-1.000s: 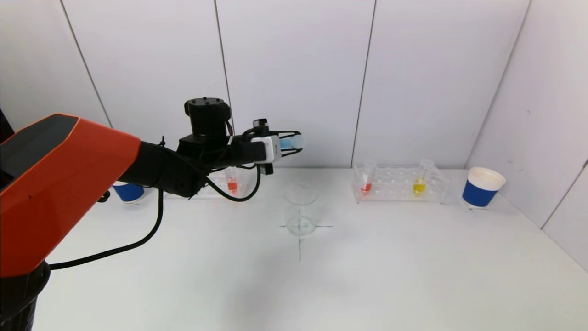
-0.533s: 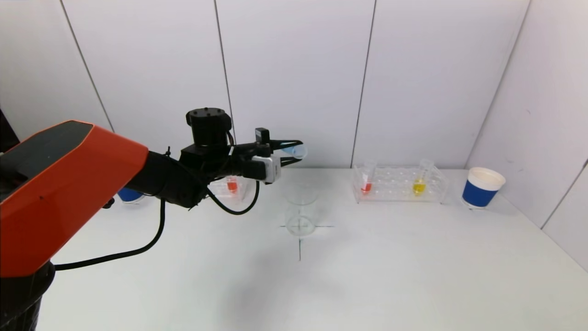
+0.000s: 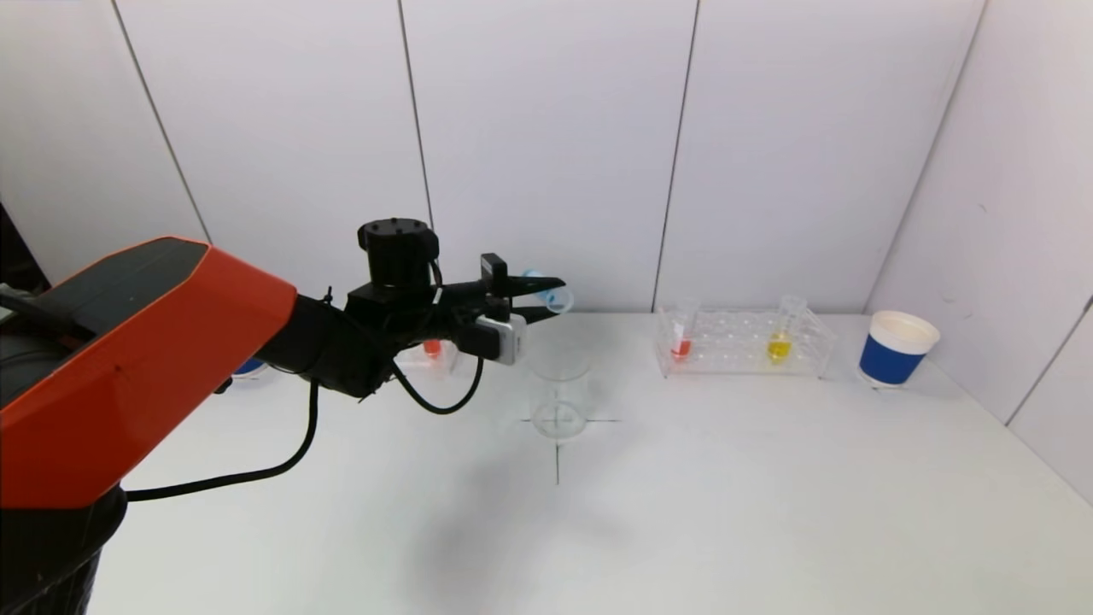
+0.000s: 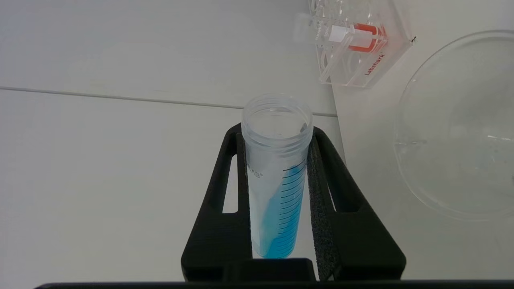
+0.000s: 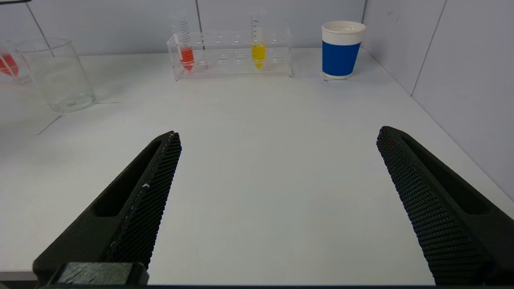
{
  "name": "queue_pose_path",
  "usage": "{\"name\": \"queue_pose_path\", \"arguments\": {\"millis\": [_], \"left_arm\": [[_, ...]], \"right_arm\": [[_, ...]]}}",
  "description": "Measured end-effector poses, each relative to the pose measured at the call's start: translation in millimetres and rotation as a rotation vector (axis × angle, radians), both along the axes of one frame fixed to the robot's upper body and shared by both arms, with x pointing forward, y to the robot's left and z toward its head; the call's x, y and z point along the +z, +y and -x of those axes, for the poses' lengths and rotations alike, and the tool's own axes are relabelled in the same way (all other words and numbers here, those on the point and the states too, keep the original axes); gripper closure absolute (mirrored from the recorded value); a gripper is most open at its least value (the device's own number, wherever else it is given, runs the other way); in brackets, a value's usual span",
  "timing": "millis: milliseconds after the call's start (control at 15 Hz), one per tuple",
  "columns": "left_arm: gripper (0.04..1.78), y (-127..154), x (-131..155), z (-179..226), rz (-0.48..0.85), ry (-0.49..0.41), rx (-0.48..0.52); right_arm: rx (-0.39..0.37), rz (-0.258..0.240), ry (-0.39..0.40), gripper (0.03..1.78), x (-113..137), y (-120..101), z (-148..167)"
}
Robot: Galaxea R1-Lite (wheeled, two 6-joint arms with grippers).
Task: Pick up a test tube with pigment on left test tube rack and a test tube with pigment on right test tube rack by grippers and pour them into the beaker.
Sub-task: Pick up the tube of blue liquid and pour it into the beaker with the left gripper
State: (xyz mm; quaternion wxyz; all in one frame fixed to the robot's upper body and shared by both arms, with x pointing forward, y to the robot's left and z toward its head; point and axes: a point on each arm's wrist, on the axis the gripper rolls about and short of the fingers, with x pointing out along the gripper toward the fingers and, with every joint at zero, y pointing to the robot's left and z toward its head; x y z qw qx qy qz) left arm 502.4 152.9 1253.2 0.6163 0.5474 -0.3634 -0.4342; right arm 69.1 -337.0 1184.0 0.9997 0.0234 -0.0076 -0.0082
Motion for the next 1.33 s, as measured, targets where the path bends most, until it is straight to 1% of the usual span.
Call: {"name": "queue_pose_path", "arguments": {"millis": [267, 667, 1333], "left_arm": [[1.39, 0.1, -5.0, -2.9, -0.029, -0.071, 0.001], [1.39, 1.0, -14.3, -6.6, -0.055, -0.109, 0.003], [1.39, 5.4, -19.5, -11.5, -0.091, -0.185, 0.014]], "right_arm": [[0.000, 0.000, 0.000, 0.04, 0.0, 0.0, 0.0], [0.000, 0.000, 0.000, 0.04, 0.0, 0.0, 0.0], [0.000, 0.000, 0.000, 0.04, 0.0, 0.0, 0.0]]}}
